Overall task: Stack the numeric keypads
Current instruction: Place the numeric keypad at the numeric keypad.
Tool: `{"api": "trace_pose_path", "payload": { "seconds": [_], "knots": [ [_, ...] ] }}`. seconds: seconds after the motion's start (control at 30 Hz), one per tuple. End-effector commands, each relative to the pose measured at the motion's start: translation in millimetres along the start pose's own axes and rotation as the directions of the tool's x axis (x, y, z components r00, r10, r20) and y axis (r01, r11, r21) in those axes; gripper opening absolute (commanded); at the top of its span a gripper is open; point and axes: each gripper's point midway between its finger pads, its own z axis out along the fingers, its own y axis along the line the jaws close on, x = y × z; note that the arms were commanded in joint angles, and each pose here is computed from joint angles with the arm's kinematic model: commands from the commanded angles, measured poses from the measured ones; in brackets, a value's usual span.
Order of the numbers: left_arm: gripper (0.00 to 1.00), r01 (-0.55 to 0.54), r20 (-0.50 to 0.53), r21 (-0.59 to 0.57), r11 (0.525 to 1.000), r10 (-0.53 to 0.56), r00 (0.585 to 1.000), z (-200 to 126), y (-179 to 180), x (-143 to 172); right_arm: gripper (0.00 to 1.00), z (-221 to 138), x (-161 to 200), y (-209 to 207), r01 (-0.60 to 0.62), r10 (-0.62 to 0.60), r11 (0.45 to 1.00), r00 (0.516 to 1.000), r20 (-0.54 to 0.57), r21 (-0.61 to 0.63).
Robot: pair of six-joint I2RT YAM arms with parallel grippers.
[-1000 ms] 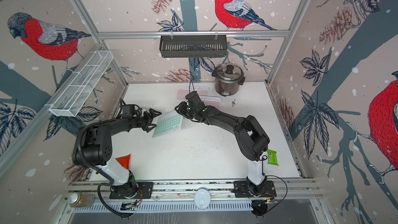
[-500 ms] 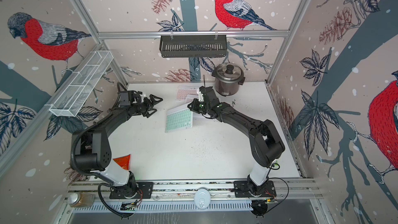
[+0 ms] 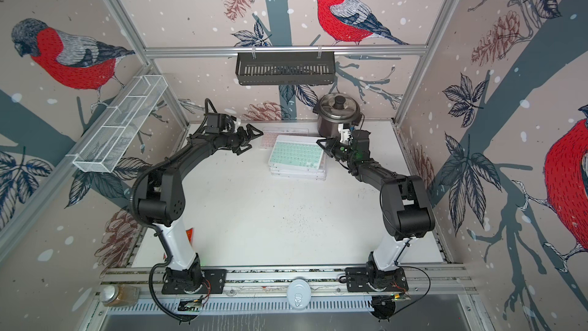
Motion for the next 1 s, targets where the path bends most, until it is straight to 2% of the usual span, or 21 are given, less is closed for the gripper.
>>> {"api": "trace_pose_path", "payload": {
  "seconds": [0.0,0.13,0.37,0.87,0.97],
  "knots": [
    [0.99,-0.026,-0.018,-0.014,1.0,0.026,0.999,14,-2,-3,0.0,-3,-6,29,0.081,-0.089,0.978,0.995,-0.033,-0.192],
    [0.99,-0.039,-0.05,-0.021,0.999,0.038,0.998,39,-1,-3,0.01,0,-8,17,0.088,-0.104,0.969,0.993,-0.058,-0.23],
    [0.99,-0.038,-0.097,-0.036,0.999,0.034,0.995,73,12,6,0.03,6,-14,-19,0.063,-0.079,0.976,0.994,-0.07,-0.208],
    [0.99,-0.032,-0.156,-0.059,0.998,0.022,0.988,103,23,22,0.08,22,-20,-62,0.019,-0.033,0.981,0.997,-0.072,-0.191],
    [0.99,-0.03,-0.167,-0.062,0.998,0.019,0.986,106,25,26,0.14,25,-22,-69,0.009,-0.023,0.982,0.997,-0.07,-0.186]
  ]
}}
